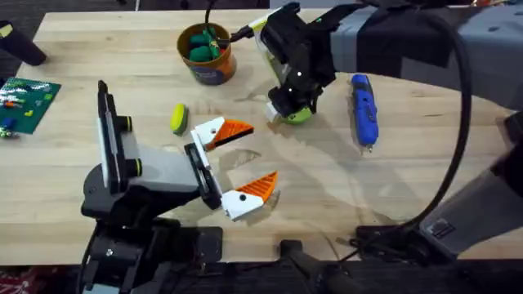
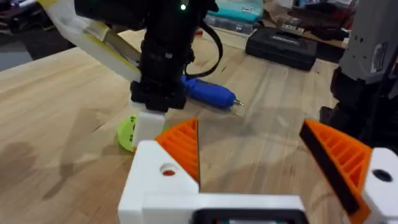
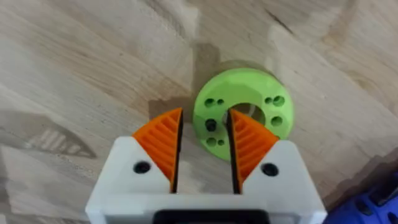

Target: Pick up the gripper from the table and insert it into the empty holder that is missing its gripper. Then pick up a screw, insert it into the mounting hole, and use the screwdriver to tighten it. Finally, clean up the table by picking up the vegetable and placing it into the bucket.

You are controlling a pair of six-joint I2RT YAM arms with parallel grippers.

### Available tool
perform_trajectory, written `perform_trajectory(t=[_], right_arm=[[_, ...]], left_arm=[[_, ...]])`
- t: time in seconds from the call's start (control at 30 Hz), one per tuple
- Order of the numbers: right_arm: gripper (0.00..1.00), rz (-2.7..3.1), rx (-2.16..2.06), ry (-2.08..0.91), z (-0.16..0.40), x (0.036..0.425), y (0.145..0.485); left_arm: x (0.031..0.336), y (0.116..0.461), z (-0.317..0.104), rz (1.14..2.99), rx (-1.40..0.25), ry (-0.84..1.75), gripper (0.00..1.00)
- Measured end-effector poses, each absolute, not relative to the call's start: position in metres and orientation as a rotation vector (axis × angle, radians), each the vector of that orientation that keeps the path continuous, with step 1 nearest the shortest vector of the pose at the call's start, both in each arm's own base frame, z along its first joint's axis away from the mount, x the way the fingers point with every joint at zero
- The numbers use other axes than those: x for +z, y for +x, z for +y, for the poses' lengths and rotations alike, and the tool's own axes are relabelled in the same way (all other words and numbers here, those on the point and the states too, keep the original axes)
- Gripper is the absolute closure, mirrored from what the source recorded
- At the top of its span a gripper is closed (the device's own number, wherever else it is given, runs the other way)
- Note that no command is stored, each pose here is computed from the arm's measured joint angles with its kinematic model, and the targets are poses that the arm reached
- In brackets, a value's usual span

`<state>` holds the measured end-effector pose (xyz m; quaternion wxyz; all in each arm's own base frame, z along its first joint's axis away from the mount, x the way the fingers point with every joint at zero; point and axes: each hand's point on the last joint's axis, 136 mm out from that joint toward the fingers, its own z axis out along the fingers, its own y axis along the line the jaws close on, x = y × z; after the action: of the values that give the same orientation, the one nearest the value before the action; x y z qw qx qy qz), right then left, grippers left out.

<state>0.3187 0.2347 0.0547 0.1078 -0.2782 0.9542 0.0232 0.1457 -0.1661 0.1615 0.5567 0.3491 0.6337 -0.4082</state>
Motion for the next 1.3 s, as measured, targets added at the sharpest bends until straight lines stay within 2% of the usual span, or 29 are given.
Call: perform_trajectory(t=[0.7,0.73,0.83,0.93,1.3], right_arm=[[0.6,2.811,0.067,-0.82,0.2345,0.0555,0.3183],[0.626,2.81,0.066,-0.821,0.2345,0.0555,0.3184],[0.836,2.807,0.066,-0.824,0.2346,0.0561,0.319],[0.98,2.797,0.072,-0.82,0.2362,0.0588,0.3215],[0.995,2.799,0.071,-0.82,0.2359,0.0587,0.3211]], left_arm=[[0.1616,0.1457,-0.1661,1.496,-0.963,0.824,0.017],[0.1615,0.1457,-0.1661,1.496,-0.963,0.824,0.017],[0.1616,0.1457,-0.1661,1.496,-0.963,0.824,0.017],[0.1615,0.1457,-0.1661,1.496,-0.963,0.824,0.017],[0.1616,0.1457,-0.1661,1.496,-0.963,0.824,0.017]])
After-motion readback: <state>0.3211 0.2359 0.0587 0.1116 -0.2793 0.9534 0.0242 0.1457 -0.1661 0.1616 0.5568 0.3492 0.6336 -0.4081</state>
